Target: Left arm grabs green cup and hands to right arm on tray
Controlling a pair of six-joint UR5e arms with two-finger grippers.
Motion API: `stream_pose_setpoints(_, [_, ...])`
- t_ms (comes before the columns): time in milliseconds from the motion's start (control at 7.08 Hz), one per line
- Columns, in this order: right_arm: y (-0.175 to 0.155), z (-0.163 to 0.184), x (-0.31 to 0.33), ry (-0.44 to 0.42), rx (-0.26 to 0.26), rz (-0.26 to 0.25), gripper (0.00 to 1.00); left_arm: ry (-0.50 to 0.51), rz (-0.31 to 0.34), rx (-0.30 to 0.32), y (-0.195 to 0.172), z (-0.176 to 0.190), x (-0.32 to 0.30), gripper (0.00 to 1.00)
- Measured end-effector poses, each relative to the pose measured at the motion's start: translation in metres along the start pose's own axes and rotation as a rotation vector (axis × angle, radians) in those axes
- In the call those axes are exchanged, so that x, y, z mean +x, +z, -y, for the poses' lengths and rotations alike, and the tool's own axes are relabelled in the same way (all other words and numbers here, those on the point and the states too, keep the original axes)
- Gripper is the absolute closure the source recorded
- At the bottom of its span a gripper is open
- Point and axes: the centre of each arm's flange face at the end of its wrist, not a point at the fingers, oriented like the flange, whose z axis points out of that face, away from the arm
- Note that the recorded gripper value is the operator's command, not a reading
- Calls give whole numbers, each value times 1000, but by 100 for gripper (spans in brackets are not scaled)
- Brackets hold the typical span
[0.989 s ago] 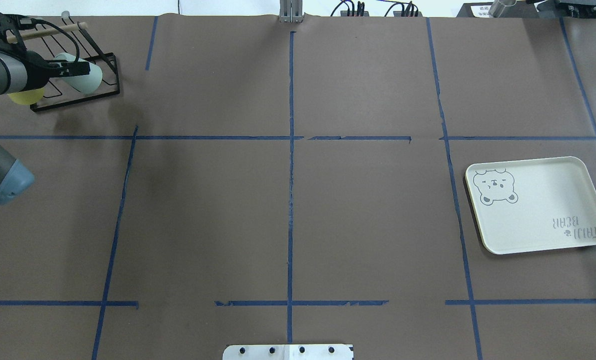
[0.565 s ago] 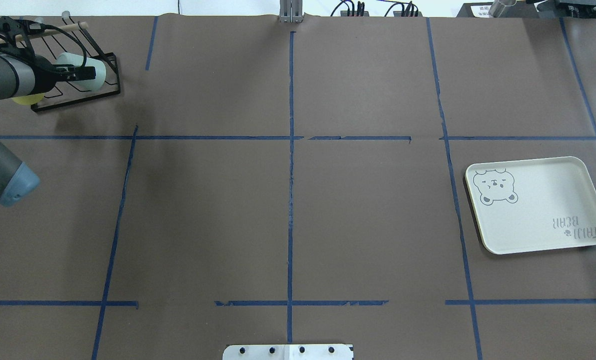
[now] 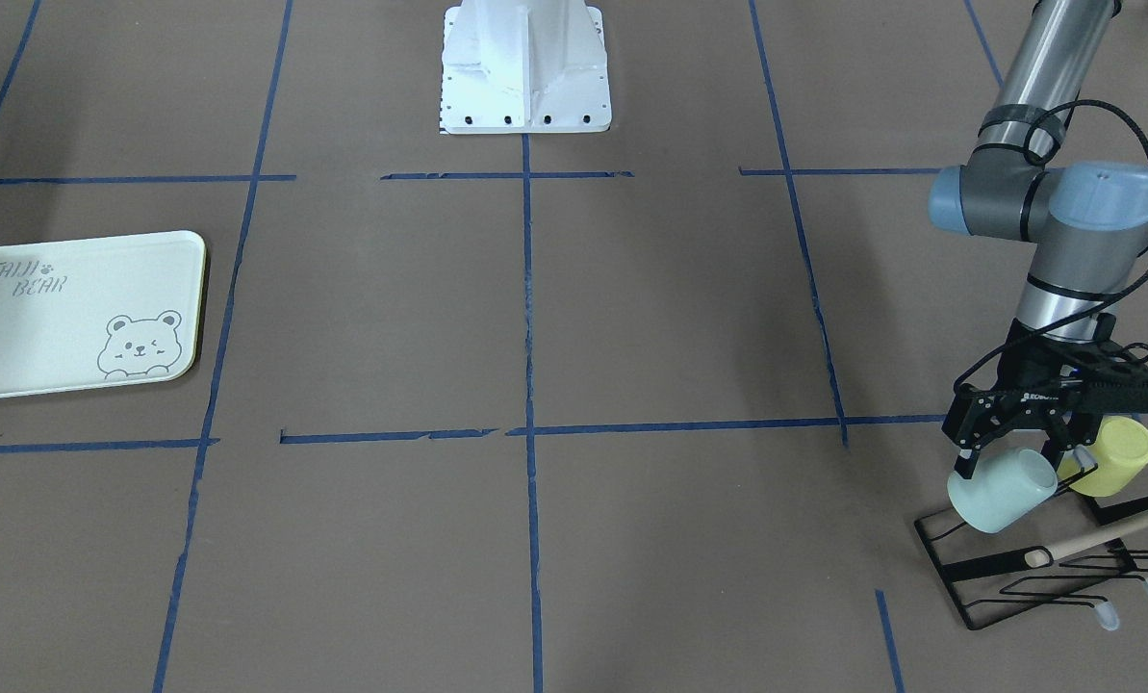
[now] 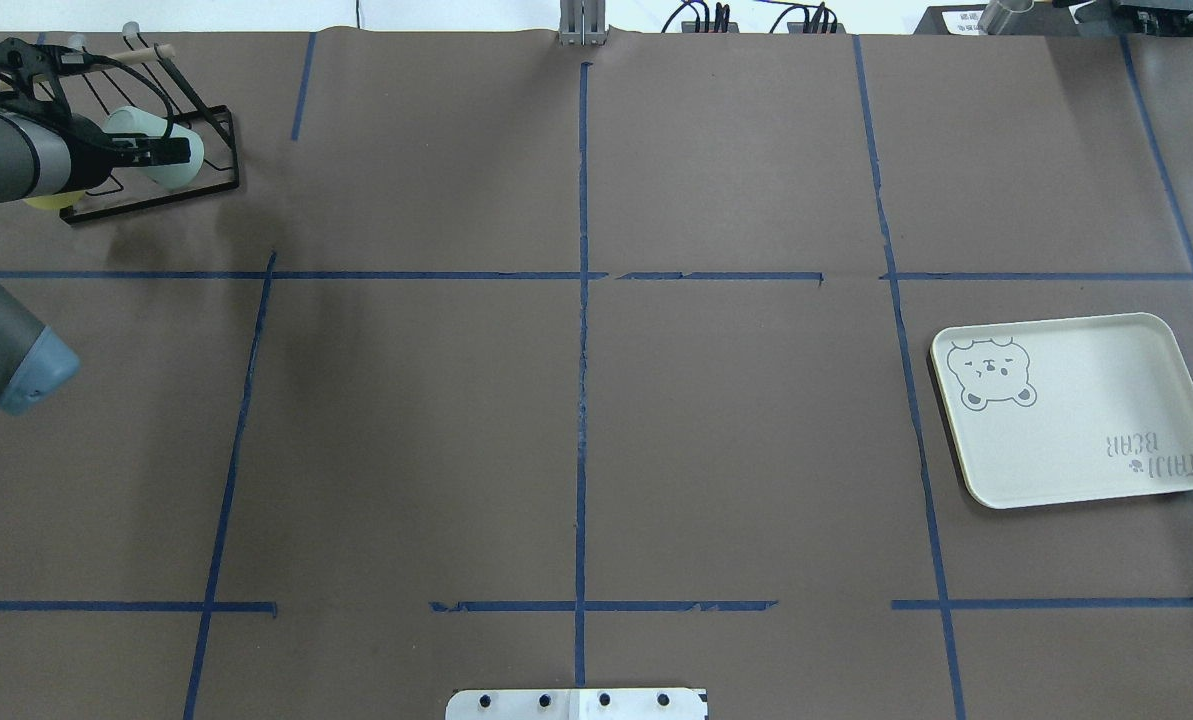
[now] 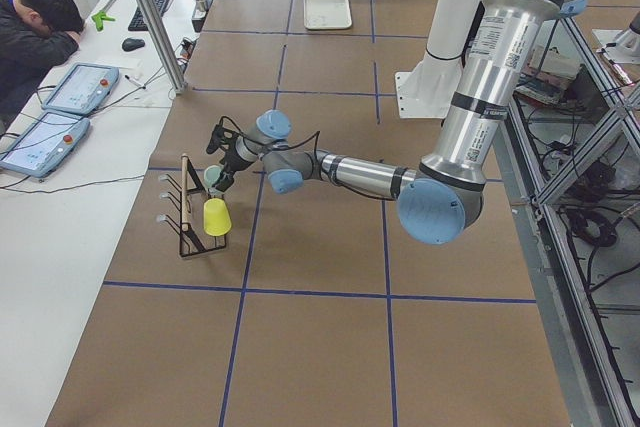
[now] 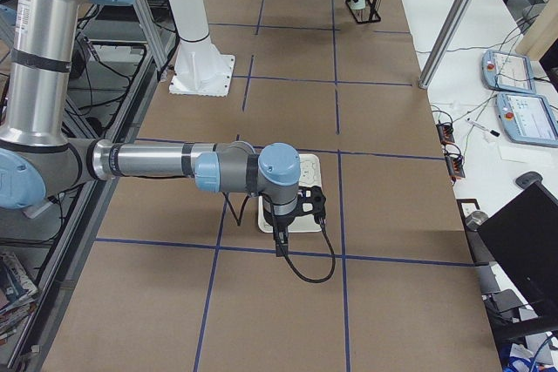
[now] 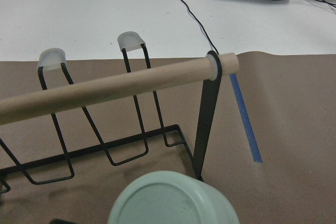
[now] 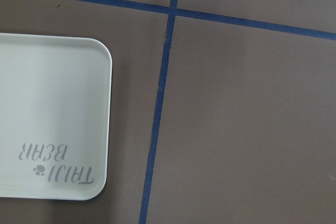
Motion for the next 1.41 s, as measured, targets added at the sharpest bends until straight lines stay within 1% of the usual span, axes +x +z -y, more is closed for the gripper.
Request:
stream_pose_setpoints(707, [-1,0,0,-1,1,0,0,0,-27,16,-4,12,16,0])
stream_pose_setpoints(1413, [0,0,0,-2,1,0,0,3,-9,7,2,7,10,0])
